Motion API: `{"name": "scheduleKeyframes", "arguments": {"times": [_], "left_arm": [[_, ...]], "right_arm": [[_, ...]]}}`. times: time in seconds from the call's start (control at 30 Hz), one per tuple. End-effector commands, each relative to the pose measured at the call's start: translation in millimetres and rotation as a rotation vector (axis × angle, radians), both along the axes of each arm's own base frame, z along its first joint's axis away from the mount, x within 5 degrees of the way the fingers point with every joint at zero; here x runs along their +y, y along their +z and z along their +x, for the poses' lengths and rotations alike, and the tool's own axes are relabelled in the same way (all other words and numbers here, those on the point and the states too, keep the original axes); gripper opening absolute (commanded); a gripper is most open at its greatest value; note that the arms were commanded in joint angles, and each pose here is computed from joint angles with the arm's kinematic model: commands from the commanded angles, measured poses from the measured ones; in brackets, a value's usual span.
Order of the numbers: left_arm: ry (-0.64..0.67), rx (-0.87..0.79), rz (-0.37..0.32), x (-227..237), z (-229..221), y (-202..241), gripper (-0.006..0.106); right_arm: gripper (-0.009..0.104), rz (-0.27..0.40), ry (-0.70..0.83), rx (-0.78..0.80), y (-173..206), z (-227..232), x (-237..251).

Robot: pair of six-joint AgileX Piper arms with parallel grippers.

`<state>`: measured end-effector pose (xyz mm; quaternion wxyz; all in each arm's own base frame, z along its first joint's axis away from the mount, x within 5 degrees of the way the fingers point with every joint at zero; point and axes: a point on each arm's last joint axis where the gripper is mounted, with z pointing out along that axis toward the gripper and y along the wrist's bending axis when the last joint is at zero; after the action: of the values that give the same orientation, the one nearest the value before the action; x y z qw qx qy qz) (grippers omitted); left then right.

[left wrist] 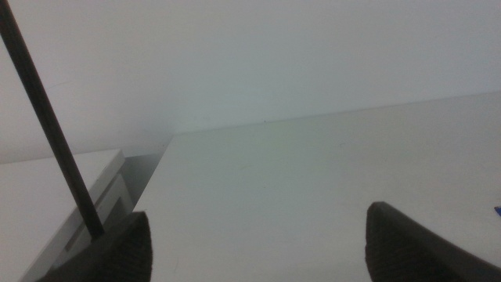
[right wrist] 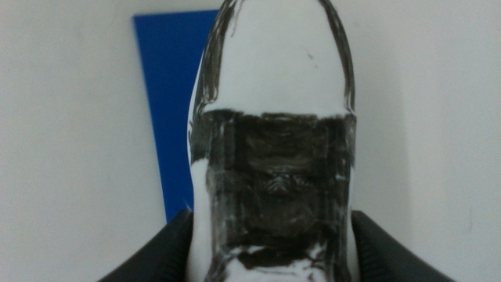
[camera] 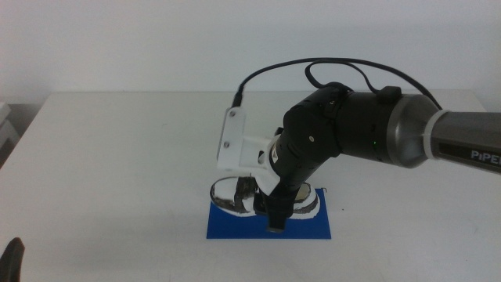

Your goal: Use one arm to grab the shoe from the table and place it on the mat.

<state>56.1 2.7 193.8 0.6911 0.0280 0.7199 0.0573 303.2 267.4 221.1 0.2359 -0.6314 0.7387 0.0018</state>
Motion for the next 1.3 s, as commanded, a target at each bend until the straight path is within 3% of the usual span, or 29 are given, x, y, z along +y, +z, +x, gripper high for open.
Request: {"name": "scheduleKeyframes", "arguments": {"times": [0.0, 0.27, 1.1, 1.13, 1.27], "left_arm": [[-0.009, -0.083, -0.011, -1, 0, 6, 0.094], [-0.009, -0.083, -0.011, -1, 0, 6, 0.094], [-0.009, -0.083, -0.011, -1, 0, 6, 0.094], [-0.009, -0.083, -0.011, -1, 0, 6, 0.094], [-0.009, -0.083, -0.011, -1, 0, 6, 0.094]], "right_arm": [[-0.004, 0.044, 0.096, -0.125, 30, 3, 0], [-0.004, 0.106, 0.050, -0.078, 20, 13, -3], [-0.001, 0.061, 0.037, -0.032, -22, 27, 1], [0.053, 0.059, 0.037, -0.030, -22, 26, 1], [0.074, 0.073, 0.032, -0.042, -16, 26, 1]]}}
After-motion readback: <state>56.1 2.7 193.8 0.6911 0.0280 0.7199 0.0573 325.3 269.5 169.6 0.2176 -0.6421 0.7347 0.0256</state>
